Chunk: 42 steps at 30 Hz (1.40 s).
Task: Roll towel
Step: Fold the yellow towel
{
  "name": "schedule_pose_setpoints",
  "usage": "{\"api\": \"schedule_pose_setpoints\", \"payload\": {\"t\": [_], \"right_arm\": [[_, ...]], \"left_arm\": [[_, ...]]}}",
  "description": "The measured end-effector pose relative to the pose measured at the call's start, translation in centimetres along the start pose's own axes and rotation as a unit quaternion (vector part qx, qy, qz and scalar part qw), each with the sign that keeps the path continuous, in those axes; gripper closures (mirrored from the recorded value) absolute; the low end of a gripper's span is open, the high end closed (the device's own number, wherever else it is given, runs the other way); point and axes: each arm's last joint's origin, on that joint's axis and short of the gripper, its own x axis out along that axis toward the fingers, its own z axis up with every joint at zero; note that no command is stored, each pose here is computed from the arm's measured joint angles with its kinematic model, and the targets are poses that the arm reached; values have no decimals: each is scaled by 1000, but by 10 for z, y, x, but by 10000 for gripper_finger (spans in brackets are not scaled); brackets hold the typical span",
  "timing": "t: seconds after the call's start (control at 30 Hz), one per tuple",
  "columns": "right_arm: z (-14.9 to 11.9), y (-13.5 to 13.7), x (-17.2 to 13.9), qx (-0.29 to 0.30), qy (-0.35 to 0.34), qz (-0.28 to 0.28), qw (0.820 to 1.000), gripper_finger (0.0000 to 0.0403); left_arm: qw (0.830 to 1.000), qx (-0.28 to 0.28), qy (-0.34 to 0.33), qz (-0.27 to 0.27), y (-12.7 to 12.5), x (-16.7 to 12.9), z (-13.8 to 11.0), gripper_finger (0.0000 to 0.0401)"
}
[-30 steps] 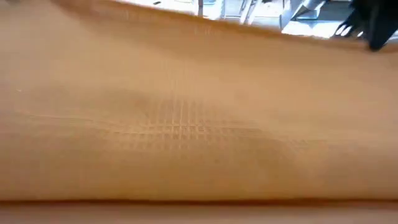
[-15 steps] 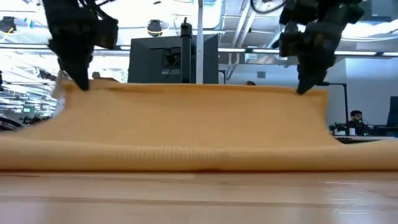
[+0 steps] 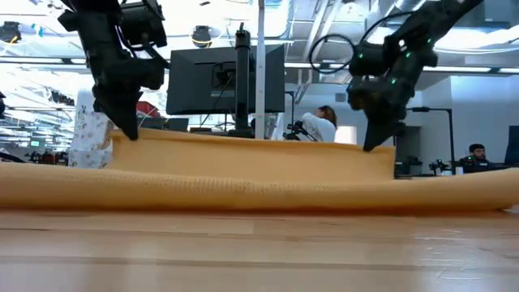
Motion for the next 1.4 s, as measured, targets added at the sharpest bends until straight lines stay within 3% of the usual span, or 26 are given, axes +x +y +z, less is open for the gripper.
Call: {"api": "schedule_pose_setpoints", "payload": {"t": [0.17, 0.47, 0.7, 0.97, 1.4], "right_arm": [[6, -14, 3, 20, 1, -5, 1000, 403], [31, -8, -38, 11, -48, 5, 999, 403], [36, -43, -11, 46, -12, -3, 999, 403], [41, -57, 22, 39, 2, -14, 999, 403], [42, -66, 24, 49, -6, -24, 998, 403]], "left_arm": [[999, -38, -7, 14, 9, 1, 4, 401], [996, -91, -20, 13, 10, -6, 11, 401], [992, -113, -30, 35, 28, 8, 7, 401], [989, -125, -56, 51, 32, 22, 2, 401], [986, -84, -104, 95, 34, 21, 9, 401]]}}
